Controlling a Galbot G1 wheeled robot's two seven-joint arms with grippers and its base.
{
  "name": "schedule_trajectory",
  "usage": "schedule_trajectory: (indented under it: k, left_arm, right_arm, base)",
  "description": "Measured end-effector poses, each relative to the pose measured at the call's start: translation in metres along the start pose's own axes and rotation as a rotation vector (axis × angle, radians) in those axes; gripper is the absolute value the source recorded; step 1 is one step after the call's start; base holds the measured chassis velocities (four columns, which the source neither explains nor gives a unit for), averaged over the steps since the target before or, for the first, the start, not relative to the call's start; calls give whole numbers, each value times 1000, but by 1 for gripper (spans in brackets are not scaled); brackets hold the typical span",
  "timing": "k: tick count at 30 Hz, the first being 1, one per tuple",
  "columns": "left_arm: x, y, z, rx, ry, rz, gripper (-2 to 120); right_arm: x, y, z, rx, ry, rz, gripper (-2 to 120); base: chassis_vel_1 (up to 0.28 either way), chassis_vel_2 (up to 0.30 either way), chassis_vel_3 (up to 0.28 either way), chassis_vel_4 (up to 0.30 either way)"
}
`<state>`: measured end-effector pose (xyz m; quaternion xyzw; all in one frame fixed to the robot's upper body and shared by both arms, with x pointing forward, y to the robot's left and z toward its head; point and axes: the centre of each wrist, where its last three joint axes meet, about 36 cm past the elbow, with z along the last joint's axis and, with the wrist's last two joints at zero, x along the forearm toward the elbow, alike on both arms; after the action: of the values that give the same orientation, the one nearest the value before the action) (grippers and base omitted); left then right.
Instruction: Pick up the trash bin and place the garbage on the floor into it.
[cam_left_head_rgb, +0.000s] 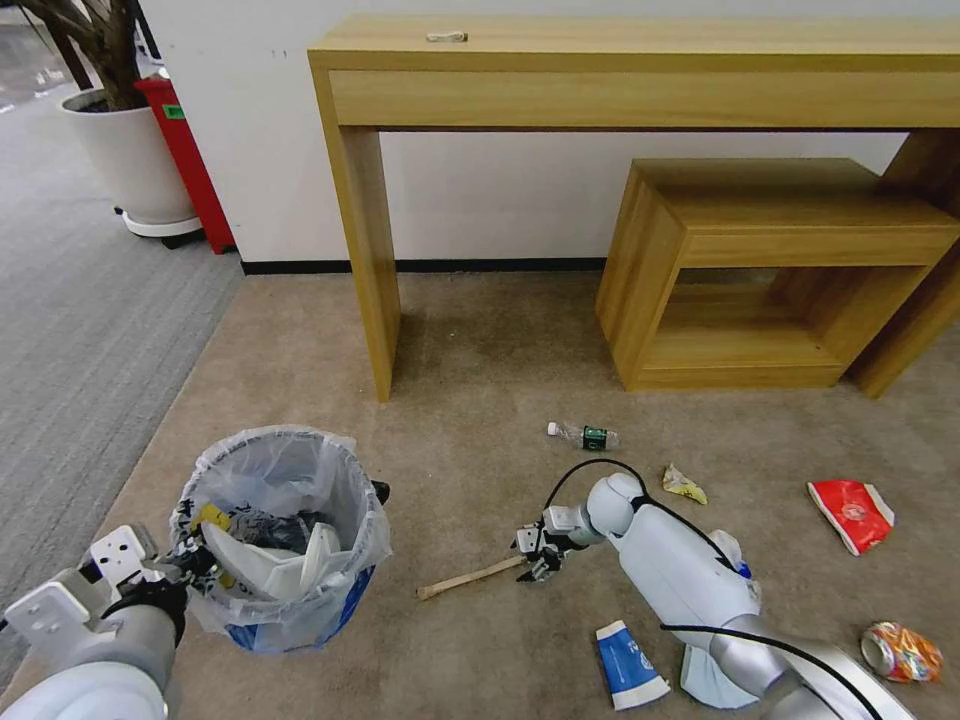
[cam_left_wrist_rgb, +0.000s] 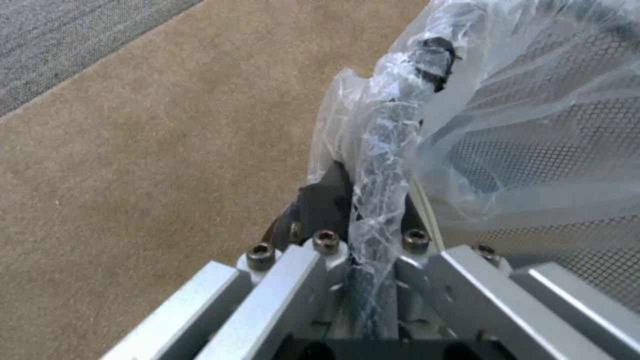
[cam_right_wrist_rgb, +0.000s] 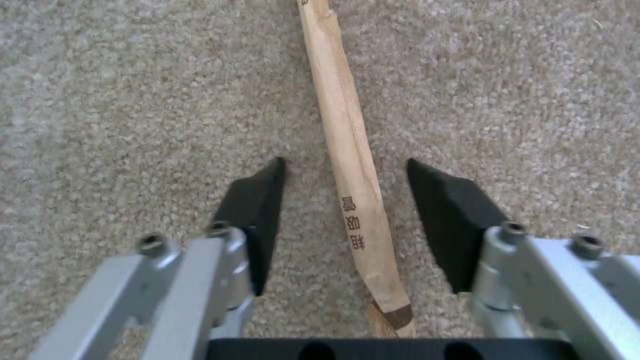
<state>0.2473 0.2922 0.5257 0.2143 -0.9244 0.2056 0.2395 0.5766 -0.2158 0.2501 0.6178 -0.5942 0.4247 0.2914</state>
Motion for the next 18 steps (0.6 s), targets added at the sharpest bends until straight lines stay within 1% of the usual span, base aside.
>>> schedule_trajectory:
  k: [2,3,7,8,10,11,12,13,18]
  left_arm:
    - [0,0,0,0,-1,0,1]
    - [0,0,0,0,-1,0,1]
    - [0,-1,0,1,-1,2,1]
    - [0,-1,0,1,-1,2,1]
    - [0,-1,0,2,0,3,1]
    - [0,-1,0,2,0,3,1]
    - [0,-1,0,2,0,3,1]
    - [0,-1,0,2,1,3,1]
    - [0,-1,0,3,-1,4,1]
  right_arm:
    - [0,0,0,1,1,-1,36]
    - [0,0,0,1,1,-1,36]
    - [0,-1,-2,8,4,1,18]
    - [0,-1,-2,8,4,1,18]
    - [1,0,-1,12,8,1,8]
    - [1,0,-1,12,8,1,8]
    - [1,0,-1,13,8,2,2]
    - [2,1,0,13,7,4,0]
    - [9,2,2,19,-9,24,0]
  base:
    - [0,0,0,0]
    - [0,0,0,0]
    - [0,0,0,0]
    - [0,0,0,0]
    - [0,0,0,0]
    - [0,0,0,0]
    - [0,0,0,0]
    - [0,0,0,0]
    - [0,0,0,0]
